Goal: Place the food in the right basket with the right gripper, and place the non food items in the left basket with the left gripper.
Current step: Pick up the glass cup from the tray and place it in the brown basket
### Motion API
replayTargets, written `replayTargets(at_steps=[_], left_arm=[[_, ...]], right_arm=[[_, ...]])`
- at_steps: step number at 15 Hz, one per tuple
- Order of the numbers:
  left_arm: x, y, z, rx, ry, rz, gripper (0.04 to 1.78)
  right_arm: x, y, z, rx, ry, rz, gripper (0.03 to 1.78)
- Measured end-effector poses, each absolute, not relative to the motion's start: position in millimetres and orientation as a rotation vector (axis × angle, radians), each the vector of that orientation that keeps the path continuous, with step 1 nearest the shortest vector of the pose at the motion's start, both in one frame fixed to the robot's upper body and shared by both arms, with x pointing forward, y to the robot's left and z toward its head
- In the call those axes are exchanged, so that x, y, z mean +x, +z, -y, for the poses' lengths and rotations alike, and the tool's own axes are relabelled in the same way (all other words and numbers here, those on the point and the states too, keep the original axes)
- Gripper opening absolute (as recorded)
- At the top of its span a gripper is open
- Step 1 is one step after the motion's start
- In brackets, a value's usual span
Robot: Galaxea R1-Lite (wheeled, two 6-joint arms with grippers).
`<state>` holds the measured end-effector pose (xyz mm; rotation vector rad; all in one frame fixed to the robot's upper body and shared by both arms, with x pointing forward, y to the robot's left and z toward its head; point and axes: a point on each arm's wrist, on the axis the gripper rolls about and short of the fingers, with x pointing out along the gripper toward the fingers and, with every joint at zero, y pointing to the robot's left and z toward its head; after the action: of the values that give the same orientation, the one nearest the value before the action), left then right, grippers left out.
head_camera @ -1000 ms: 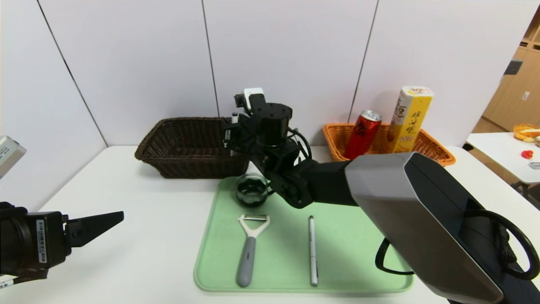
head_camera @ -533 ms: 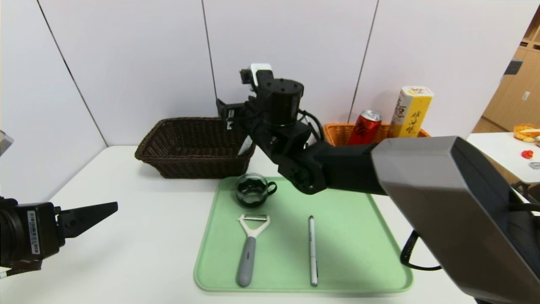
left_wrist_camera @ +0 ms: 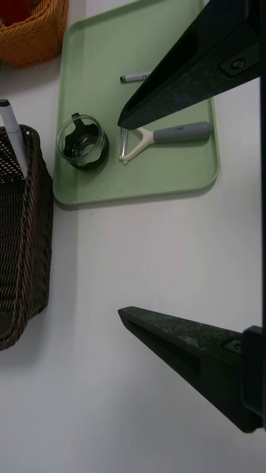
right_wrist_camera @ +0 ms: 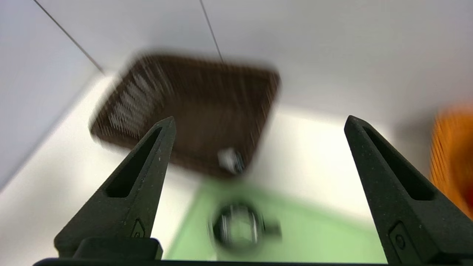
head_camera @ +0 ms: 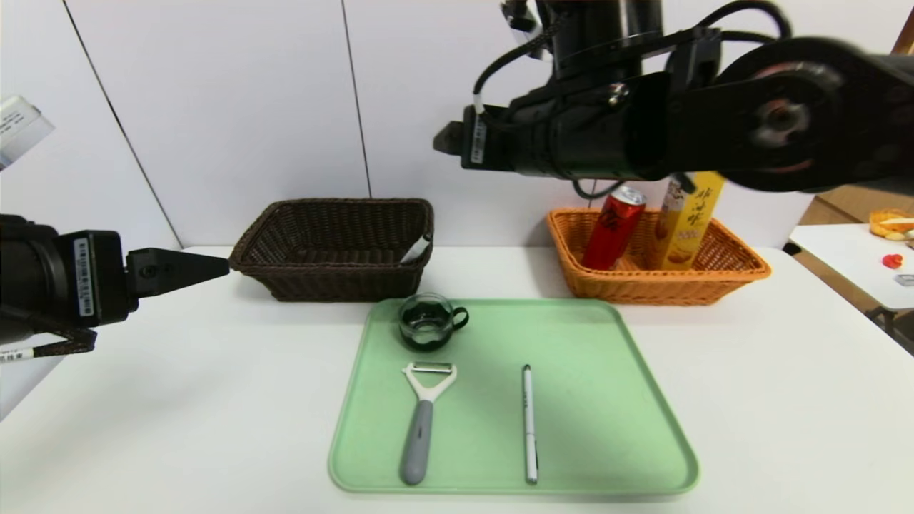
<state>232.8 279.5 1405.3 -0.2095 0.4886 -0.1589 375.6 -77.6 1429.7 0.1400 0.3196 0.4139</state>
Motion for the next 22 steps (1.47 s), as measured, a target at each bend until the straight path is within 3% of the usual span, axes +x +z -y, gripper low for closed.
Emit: replayTargets(at_steps=[4,6,8,12,17,22], left_arm=[[256.2,1435.5,-247.5,-0.253,-0.191,-0.676,1.69],[274.4,1442.3,-224.2,-0.263,-0.182,-0.8,1.69],[295.0,1434.8,-199.3,-0.23,-0.152,-0.937,1.69],[333.9,1386.7,-147.8,-0.148,-0.085,-1.152,1.69],[372.0,1346.8,-110.5,-0.244,-0.037,-1.141,1.69],[387.3,1325.8,-101.3,-0.196,0.063,-1.087,1.69]], right_arm=[[320.1,1412.6,132.6,0.136,0.252,-0.787,1.63],[300.0,1395.3,151.6,0.087,0.183,-0.919,1.65],[283.0,1384.8,170.9,0.064,0.139,-0.961,1.66],[254.1,1377.0,212.8,0.065,0.074,-0.976,1.68],[226.2,1369.0,240.5,0.075,0.056,-0.98,1.69],[216.0,1361.1,248.7,0.076,0.074,-0.957,1.69]])
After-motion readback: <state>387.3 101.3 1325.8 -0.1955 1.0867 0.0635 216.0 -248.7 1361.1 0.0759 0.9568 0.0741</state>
